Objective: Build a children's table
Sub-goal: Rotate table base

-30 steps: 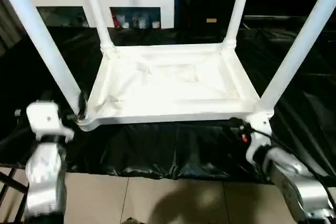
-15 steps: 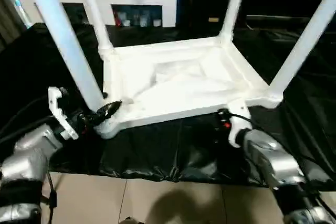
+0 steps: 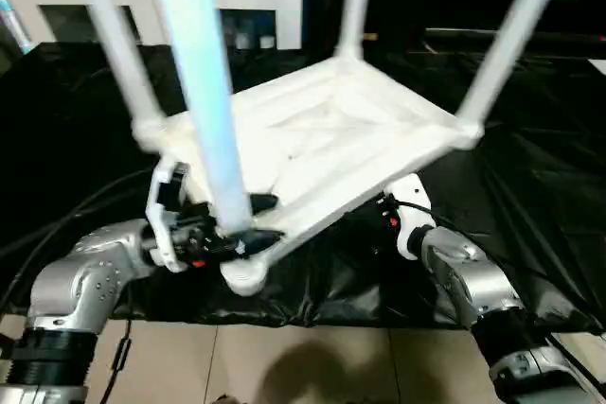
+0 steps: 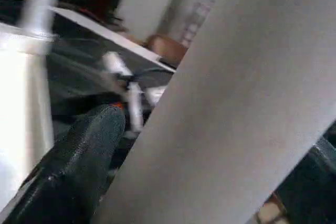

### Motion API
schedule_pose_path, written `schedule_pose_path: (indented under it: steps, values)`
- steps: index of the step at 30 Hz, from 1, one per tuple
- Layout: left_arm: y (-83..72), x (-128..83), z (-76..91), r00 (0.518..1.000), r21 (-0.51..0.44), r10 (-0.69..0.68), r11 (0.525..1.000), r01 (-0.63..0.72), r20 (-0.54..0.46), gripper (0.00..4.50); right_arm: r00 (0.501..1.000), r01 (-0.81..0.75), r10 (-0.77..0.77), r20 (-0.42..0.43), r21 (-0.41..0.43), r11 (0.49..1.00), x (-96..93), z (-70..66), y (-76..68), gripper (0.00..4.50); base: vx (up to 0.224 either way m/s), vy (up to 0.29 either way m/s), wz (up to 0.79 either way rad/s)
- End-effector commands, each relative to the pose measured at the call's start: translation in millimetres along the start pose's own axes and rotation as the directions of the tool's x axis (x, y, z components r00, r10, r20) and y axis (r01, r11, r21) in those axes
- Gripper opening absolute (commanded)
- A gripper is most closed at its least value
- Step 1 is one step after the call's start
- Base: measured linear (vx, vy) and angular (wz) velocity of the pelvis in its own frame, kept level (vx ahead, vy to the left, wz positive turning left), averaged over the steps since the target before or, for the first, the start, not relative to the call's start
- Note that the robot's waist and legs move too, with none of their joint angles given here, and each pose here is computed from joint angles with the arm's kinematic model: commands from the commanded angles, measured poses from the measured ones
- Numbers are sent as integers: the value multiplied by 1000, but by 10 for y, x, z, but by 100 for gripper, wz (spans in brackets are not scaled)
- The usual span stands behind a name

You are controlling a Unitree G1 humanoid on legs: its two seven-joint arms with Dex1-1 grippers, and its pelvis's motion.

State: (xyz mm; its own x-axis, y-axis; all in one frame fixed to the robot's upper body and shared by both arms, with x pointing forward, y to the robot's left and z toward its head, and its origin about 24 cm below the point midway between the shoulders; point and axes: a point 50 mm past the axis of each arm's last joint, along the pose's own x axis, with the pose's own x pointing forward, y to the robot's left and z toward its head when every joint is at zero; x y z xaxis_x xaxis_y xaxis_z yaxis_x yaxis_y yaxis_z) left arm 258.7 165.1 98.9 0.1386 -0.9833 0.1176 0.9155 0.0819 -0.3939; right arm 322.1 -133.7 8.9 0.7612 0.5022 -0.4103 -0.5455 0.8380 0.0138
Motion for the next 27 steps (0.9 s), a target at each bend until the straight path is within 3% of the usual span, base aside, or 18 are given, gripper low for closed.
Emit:
schedule_pose_path:
  steps: [1,6,15,20,22,27]
  values:
    - [-90,175,7,994,-5,-107,994,107,-10,446,996,-71,73,49,-35,997,122,154,168,450,0,0,0]
    - [-146,359,3,983,-33,-183,983,182,-14,446,990,-131,134,52,-47,990,241,210,275,450,0,0,0]
    - [-97,525,14,983,-5,-185,983,185,-12,446,984,-165,167,61,-48,985,315,216,327,450,0,0,0]
    - [31,507,57,996,54,-93,994,93,-15,446,995,-70,74,60,-58,996,299,198,205,450,0,0,0]
    - [123,456,124,999,91,-34,995,34,4,446,996,-42,46,79,-46,998,247,208,83,450,0,0,0]
    - [241,481,218,1000,153,20,988,-22,13,446,993,-63,69,99,-58,996,113,208,-100,450,0,0,0]
